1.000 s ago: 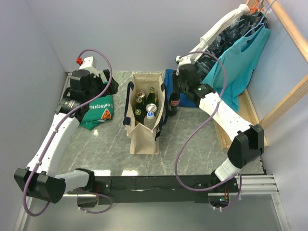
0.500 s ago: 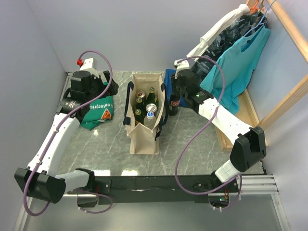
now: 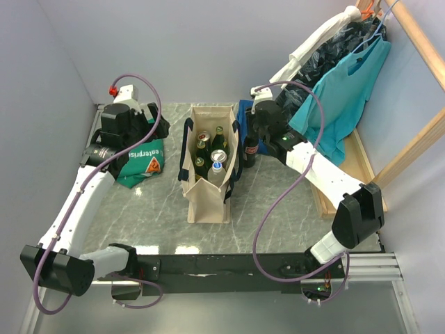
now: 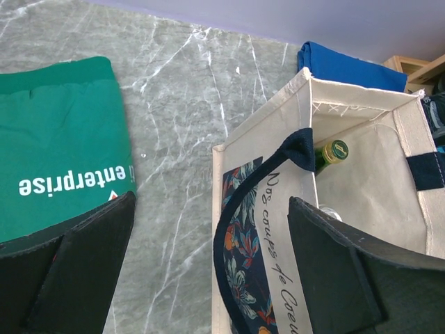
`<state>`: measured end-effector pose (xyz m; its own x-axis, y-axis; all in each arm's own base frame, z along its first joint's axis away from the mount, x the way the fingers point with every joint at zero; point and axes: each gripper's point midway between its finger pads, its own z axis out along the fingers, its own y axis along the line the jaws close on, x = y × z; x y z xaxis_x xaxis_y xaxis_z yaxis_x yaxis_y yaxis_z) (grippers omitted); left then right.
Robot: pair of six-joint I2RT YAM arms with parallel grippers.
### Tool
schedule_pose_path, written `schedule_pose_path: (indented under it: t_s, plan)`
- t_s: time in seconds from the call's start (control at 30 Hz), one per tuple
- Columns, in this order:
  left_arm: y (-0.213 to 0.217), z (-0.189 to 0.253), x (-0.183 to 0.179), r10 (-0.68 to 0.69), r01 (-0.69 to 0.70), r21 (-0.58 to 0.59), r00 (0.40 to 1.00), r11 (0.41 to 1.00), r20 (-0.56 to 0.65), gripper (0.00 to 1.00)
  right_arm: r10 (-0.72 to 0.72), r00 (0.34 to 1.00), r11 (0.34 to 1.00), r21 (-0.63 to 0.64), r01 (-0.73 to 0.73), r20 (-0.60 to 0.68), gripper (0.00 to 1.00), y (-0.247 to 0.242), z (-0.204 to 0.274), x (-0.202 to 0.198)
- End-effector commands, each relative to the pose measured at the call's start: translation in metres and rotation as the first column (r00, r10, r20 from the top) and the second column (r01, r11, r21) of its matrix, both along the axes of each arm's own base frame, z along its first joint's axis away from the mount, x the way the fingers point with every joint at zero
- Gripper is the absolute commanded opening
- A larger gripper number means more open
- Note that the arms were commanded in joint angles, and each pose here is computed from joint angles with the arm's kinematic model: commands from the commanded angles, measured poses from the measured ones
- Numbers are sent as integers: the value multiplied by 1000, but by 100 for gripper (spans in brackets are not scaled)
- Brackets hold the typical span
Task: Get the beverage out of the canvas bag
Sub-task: Place the drink at the center of the board.
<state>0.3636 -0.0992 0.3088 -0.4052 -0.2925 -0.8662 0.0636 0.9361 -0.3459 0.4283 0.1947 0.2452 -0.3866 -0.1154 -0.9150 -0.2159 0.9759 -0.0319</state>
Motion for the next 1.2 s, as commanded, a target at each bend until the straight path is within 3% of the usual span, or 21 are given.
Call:
schedule_pose_path:
  t_s: [0.0,0.43,0.47,0.57,0.67,0.83,0.9,1.03,1.17]
  plan:
    - [3,17,0,10,-9,-13,998,1000,64,96,-22,970,988,156,-17,244,0,19,90,20]
    - [4,15,0,9,-8,-9,998,1000,57,96,-24,982,996,94,6,190,0,17,73,16]
    - [4,15,0,7,-7,-9,998,1000,57,96,-25,982,996,93,8,187,8,16,73,16]
    - [3,16,0,2,-1,-11,998,1000,56,96,-24,984,996,86,9,175,8,16,71,14]
    - [1,17,0,-4,6,-18,998,1000,61,96,-11,987,997,83,-2,161,23,18,70,13]
    - [0,13,1,-4,5,-18,999,1000,52,96,-19,990,997,78,8,136,25,15,64,9]
    - [1,13,0,-1,3,-20,999,1000,53,96,-16,991,997,76,6,129,36,14,61,7]
    - [-2,13,0,-16,18,-28,999,999,51,96,-20,991,997,78,10,131,35,12,62,5]
    - [-1,13,-1,-13,15,-28,998,1000,54,96,-20,992,997,79,10,124,43,12,60,3]
